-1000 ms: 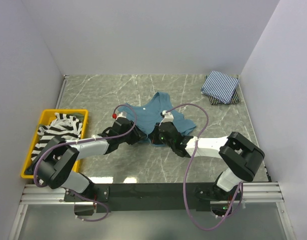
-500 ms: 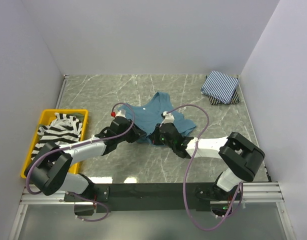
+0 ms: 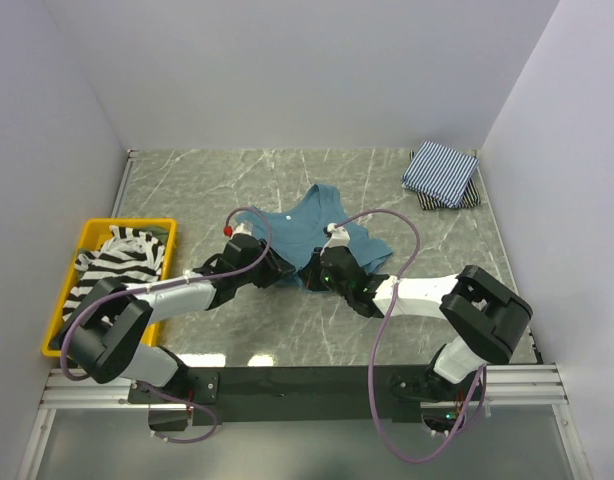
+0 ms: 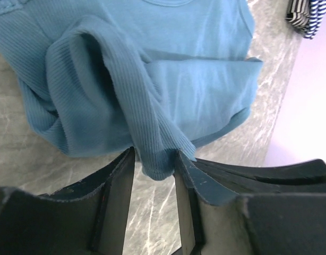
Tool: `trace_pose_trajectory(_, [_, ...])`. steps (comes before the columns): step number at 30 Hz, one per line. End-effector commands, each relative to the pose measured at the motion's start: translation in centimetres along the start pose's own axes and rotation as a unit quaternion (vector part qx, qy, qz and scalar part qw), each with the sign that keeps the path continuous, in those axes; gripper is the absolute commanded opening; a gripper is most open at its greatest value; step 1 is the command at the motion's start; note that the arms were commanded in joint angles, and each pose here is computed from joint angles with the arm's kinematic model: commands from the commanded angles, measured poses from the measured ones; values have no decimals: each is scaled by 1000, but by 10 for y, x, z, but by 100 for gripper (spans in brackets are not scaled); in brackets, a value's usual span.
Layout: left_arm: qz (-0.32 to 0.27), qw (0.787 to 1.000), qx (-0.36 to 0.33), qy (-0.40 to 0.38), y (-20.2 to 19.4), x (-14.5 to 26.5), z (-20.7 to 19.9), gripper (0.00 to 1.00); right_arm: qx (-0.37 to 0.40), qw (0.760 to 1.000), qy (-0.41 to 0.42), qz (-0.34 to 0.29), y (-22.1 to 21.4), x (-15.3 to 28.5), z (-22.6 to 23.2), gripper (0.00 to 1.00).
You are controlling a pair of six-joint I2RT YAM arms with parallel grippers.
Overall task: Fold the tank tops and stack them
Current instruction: Flatten the tank top out
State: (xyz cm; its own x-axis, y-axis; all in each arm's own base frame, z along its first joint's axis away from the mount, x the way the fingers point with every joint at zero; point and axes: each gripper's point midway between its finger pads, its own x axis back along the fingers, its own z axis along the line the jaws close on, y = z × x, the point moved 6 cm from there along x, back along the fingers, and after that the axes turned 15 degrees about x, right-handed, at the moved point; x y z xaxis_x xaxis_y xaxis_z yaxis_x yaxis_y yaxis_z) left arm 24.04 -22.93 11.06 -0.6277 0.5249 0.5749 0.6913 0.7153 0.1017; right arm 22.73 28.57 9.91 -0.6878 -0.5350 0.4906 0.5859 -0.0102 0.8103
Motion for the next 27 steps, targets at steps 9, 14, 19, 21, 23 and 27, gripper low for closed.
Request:
trace_pose_trajectory(9, [-1, 1000, -3, -31, 2, -6, -22, 31, -1, 1000, 6, -29, 16, 4, 4, 0])
trace_pose_trajectory(14, [0, 999, -1, -34, 2, -5, -25, 25, -2, 1000, 0, -27, 12, 3, 0, 0])
trace_pose_trajectory(19, [-5, 999, -4, -36, 3, 4, -27, 16, 2, 1000, -7, -23, 7, 4, -3, 0])
trace_pose_trajectory(21, [-20, 999, -4, -37, 6, 13, -29, 11, 2, 1000, -4, -18, 3, 5, -3, 0])
trace_pose_trajectory(23, [-30, 999, 0, -20, 8, 21, -18, 4, 3, 1000, 3, -10, -1, 6, 2, 0])
trace_pose_trajectory(27, [-96, 995, 29, -12, 28, 52, -4, 1, 1, 1000, 5, 9, -10, 13, 6, 21])
